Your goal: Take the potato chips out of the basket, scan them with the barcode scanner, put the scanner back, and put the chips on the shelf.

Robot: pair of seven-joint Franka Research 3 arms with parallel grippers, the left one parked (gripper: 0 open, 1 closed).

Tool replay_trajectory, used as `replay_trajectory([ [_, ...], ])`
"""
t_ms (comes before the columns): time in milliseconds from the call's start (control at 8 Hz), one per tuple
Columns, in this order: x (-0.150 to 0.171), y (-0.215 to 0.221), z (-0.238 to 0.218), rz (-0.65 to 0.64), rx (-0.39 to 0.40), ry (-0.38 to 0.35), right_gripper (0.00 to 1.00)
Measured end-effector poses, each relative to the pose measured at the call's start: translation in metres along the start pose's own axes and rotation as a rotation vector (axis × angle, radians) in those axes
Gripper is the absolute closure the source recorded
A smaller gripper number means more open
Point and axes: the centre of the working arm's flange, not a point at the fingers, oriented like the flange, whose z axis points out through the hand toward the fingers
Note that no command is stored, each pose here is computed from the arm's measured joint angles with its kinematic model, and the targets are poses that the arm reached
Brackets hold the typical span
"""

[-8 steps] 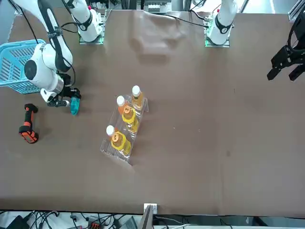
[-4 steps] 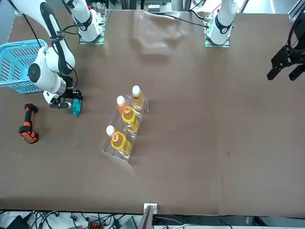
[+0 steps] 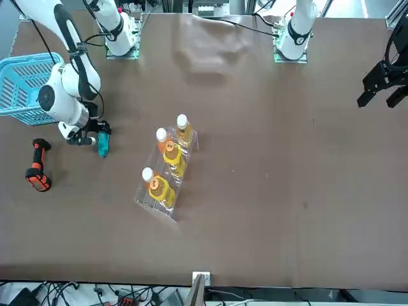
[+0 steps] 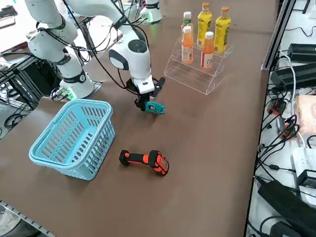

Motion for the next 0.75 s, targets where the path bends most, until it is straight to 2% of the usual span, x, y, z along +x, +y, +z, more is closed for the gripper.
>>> replay_trajectory([
  [250, -0.0002, 0.0003, 0.0032, 0.006, 0.0, -0.004, 0.38],
  [500, -0.0001, 0.0006, 0.0048, 0.01, 0.0, -0.004, 0.02],
  [750, -0.0001, 0.0006, 0.0057, 0.01, 0.0, -0.005, 0.0],
])
